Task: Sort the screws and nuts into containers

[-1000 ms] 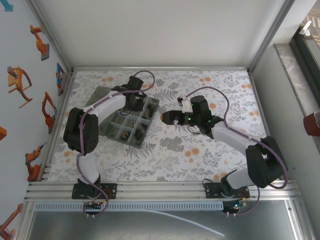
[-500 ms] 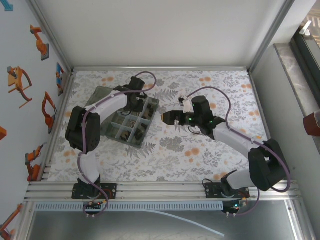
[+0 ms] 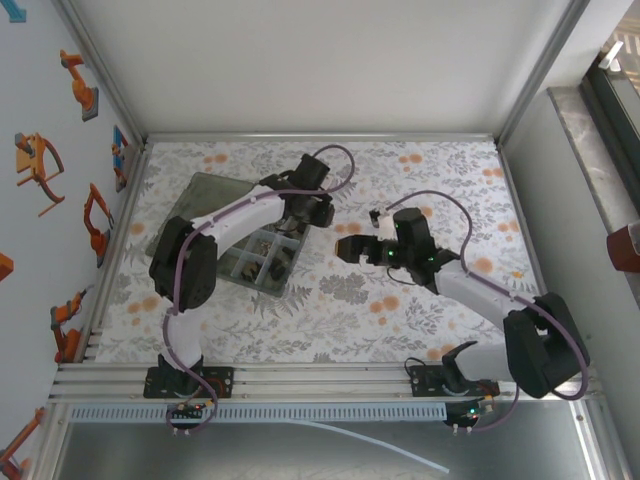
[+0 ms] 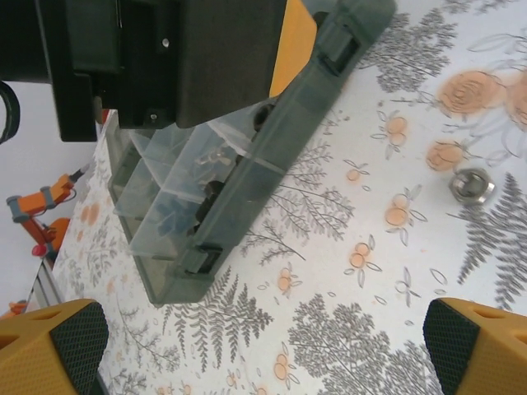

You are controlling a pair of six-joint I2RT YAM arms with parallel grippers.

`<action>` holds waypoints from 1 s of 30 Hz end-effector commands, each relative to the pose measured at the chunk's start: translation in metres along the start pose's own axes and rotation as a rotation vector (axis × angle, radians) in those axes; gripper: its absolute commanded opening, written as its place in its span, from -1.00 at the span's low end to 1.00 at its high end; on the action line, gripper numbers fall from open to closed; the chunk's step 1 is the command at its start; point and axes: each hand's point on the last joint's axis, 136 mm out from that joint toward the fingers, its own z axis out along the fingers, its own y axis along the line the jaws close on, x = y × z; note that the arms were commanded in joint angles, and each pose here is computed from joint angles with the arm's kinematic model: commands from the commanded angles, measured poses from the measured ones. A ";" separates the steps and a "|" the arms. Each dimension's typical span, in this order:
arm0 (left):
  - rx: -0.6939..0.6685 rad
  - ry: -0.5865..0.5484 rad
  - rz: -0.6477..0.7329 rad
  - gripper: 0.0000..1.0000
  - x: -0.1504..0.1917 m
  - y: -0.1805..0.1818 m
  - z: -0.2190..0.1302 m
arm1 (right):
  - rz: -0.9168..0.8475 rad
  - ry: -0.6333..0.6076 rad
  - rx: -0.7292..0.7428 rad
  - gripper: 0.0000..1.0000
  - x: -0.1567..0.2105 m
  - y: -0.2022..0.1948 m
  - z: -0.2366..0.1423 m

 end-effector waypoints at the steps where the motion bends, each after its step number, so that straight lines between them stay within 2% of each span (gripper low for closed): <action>1: 0.101 0.059 0.048 -0.26 0.010 -0.036 0.021 | 0.038 -0.045 0.050 0.99 0.002 -0.013 -0.016; 5: 0.102 0.118 0.098 -0.21 0.018 -0.054 0.037 | 0.074 -0.063 0.114 0.99 0.011 -0.032 -0.033; 12: 0.004 0.243 0.182 -0.16 0.040 -0.055 0.061 | 0.089 -0.082 0.127 0.99 0.011 -0.040 -0.046; 30: -0.066 0.315 0.250 -0.19 0.063 -0.061 0.086 | 0.085 -0.075 0.092 0.99 0.004 -0.034 -0.040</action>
